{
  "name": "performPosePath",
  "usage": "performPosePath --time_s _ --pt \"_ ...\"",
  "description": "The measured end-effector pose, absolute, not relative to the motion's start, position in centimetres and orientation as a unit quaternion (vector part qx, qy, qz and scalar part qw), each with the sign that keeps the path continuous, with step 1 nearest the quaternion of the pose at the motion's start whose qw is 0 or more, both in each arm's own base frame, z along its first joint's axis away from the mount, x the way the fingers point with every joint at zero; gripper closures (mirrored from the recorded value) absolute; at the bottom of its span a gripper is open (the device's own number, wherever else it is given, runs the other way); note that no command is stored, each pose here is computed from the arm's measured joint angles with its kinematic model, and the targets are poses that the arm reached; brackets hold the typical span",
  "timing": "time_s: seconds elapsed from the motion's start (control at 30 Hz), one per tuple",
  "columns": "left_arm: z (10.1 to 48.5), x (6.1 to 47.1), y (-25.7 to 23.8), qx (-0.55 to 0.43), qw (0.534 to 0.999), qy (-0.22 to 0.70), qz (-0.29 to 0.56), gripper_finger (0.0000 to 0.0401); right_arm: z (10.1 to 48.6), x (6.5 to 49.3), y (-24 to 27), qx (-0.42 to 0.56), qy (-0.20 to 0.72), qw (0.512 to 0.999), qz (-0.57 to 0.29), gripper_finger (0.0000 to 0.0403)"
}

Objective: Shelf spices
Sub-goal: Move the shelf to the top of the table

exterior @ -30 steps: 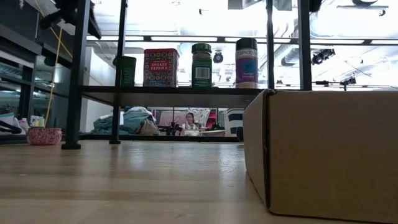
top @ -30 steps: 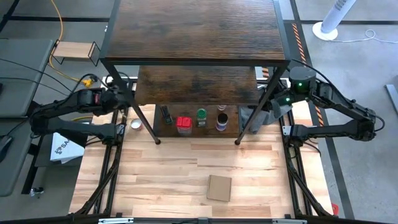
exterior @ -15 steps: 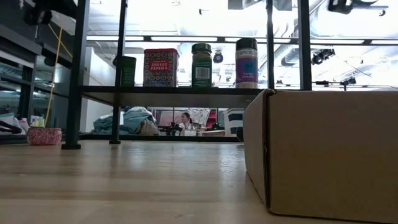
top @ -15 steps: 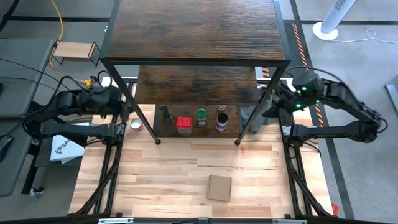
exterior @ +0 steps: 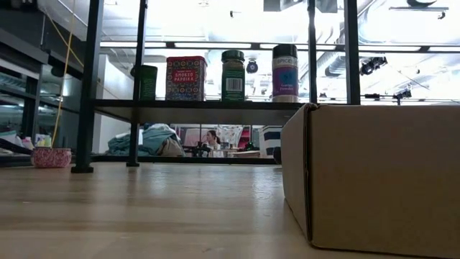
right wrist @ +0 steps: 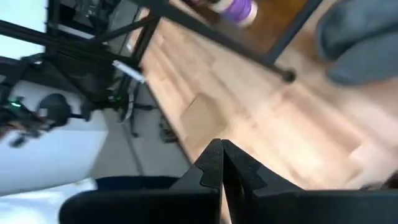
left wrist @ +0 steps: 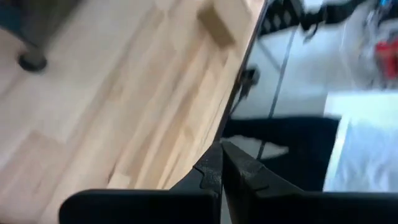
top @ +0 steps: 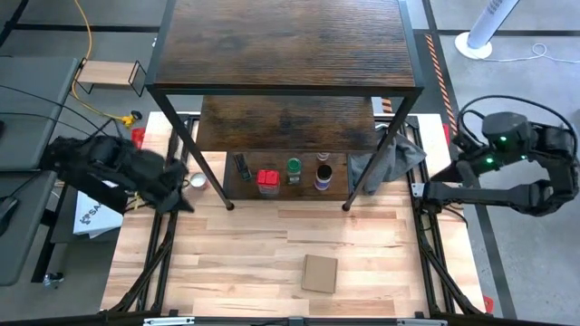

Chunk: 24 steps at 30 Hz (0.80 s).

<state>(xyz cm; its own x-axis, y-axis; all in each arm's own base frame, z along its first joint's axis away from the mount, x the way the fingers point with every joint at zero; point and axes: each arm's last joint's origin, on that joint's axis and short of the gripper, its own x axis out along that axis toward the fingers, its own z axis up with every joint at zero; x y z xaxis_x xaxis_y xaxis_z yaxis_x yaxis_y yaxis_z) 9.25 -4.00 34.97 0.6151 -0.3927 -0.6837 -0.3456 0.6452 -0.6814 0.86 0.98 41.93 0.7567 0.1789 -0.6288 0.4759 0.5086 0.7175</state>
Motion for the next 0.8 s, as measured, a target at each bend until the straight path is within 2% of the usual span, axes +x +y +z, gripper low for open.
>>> performPosePath --time_s 0.17,0.37,0.6,0.7,0.8 --pt "34.2 9.7 -8.2 -0.371 0.805 0.463 -0.014 0.0401 42.0 1.4 0.9 0.508 0.346 0.784 -0.082 0.0403" --pt "32.9 8.6 -15.3 -0.355 0.837 0.416 -0.01 0.0401 42.0 3.8 0.1 0.494 0.376 0.779 -0.086 0.0403" --pt "29.7 8.6 -21.8 -0.382 0.819 0.428 0.0 0.0401 41.8 5.5 -0.5 0.486 0.397 0.773 -0.095 0.0403" --pt "29.3 9.6 -23.4 -0.385 0.82 0.421 -0.029 0.0401 40.7 5.5 -0.3 0.526 0.415 0.735 -0.102 0.0403" --pt "29.3 10.1 -23.9 -0.387 0.823 0.413 -0.042 0.0401 38.5 5.9 0.3 0.573 0.457 0.677 -0.075 0.0403"
